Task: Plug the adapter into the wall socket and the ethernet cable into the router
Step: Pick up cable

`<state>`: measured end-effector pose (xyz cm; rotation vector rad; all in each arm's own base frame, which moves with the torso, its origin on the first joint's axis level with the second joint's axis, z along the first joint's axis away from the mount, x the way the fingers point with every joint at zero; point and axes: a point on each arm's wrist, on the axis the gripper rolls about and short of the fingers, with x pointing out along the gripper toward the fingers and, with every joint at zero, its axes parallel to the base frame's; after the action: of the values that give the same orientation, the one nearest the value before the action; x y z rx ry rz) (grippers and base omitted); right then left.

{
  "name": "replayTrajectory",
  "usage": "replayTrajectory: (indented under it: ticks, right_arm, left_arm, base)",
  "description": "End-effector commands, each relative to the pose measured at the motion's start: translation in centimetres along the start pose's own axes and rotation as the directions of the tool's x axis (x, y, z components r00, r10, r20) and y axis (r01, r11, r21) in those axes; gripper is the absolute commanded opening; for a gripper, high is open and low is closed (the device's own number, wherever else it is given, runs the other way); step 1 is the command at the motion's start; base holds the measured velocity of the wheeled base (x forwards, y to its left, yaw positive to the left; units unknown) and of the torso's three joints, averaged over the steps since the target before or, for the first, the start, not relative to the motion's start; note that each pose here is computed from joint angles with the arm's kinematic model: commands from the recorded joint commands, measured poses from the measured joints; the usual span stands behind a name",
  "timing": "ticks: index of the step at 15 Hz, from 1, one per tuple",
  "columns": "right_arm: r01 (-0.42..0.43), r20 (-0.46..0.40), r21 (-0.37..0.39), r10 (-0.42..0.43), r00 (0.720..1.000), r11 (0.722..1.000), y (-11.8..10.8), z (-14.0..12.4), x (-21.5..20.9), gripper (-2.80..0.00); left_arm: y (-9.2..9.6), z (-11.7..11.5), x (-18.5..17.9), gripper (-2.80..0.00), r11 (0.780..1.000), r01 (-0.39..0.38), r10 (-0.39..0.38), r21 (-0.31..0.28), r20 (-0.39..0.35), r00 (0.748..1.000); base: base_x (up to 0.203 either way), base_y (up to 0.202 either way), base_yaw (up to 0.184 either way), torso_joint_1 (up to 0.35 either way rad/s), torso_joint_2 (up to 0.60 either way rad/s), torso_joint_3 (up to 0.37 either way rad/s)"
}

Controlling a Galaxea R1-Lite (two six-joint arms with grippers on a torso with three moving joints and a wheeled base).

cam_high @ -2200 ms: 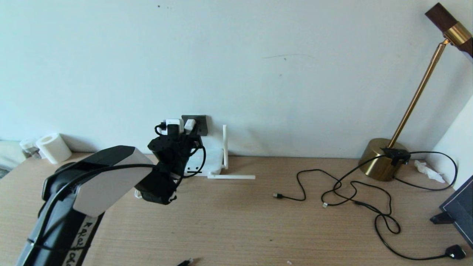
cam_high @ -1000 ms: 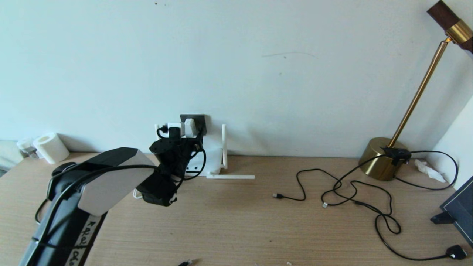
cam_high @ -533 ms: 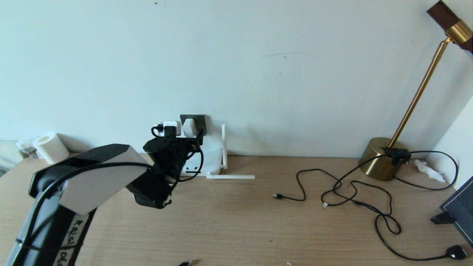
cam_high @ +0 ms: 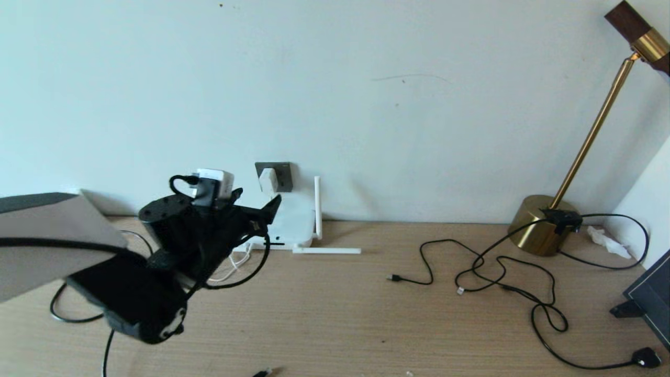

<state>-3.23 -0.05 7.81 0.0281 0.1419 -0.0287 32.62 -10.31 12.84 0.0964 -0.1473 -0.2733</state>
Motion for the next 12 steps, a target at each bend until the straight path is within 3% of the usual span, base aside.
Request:
replayTrajectory:
  ticks: [1, 3, 4, 5, 6, 8, 9, 10, 11, 12]
  right_arm:
    - [0.001, -0.002, -0.001, -0.001, 1.000, 1.000, 0.0, 0.0, 0.0, -2.80]
    - [0.001, -0.002, -0.001, -0.001, 1.000, 1.000, 0.0, 0.0, 0.0, -2.80]
    - [0.000, -0.002, -0.001, 0.000, 1.000, 1.000, 0.0, 0.0, 0.0, -2.80]
    - [0.001, -0.003, -0.001, -0.001, 1.000, 1.000, 0.0, 0.0, 0.0, -2.80]
    - [0.000, -0.002, -0.001, 0.000, 1.000, 1.000, 0.0, 0.0, 0.0, -2.80]
    - [0.001, -0.002, -0.001, -0.001, 1.000, 1.000, 0.0, 0.0, 0.0, -2.80]
    - [0.000, 0.000, -0.001, 0.000, 1.000, 1.000, 0.0, 0.0, 0.0, -2.80]
    - [0.000, -0.002, -0.001, 0.000, 1.000, 1.000, 0.0, 0.0, 0.0, -2.80]
    - [0.000, -0.002, -0.001, 0.000, 1.000, 1.000, 0.0, 0.0, 0.0, -2.80]
    - [0.001, -0.002, -0.001, -0.001, 1.000, 1.000, 0.0, 0.0, 0.0, -2.80]
  left_arm:
    - [0.5, 4.7, -5.8, -2.80, 0.998, 0.052, -0.054, 0.031, 0.073, 0.996]
    - [0.6, 6.0, -9.9, -2.80, 0.979, 0.180, -0.184, 0.094, 0.038, 0.982]
    - [0.6, 5.9, -11.9, -2.80, 0.959, 0.249, -0.245, 0.133, -0.050, 0.968]
    - [0.4, 4.9, -13.8, -2.80, 0.931, 0.333, -0.300, 0.149, -0.205, 0.932]
    - [0.1, 3.9, -15.6, -2.80, 0.896, 0.420, -0.348, 0.146, -0.357, 0.867]
    - [-0.5, 2.2, -18.8, -2.80, 0.793, 0.601, -0.424, 0.099, -0.620, 0.661]
    - [-0.7, 1.7, -19.9, -2.80, 0.724, 0.684, -0.441, 0.082, -0.709, 0.551]
    - [-0.8, 1.6, -20.4, -2.80, 0.632, 0.769, -0.434, 0.092, -0.780, 0.450]
    - [-0.9, 1.2, -20.2, -2.80, 0.575, 0.813, -0.417, 0.089, -0.824, 0.385]
    - [-1.1, 0.6, -19.3, -2.80, 0.547, 0.833, -0.403, 0.080, -0.847, 0.346]
  base:
    - [0.000, 0.000, 0.000, 0.000, 0.00, 0.000]
    - [0.000, 0.000, 0.000, 0.000, 0.00, 0.000]
    - [0.000, 0.000, 0.000, 0.000, 0.00, 0.000]
    - [0.000, 0.000, 0.000, 0.000, 0.00, 0.000]
    - [0.000, 0.000, 0.000, 0.000, 0.00, 0.000]
    - [0.000, 0.000, 0.000, 0.000, 0.00, 0.000]
    - [0.000, 0.000, 0.000, 0.000, 0.00, 0.000]
    - [0.000, 0.000, 0.000, 0.000, 0.00, 0.000]
    - [0.000, 0.000, 0.000, 0.000, 0.00, 0.000]
    - [0.000, 0.000, 0.000, 0.000, 0.00, 0.000]
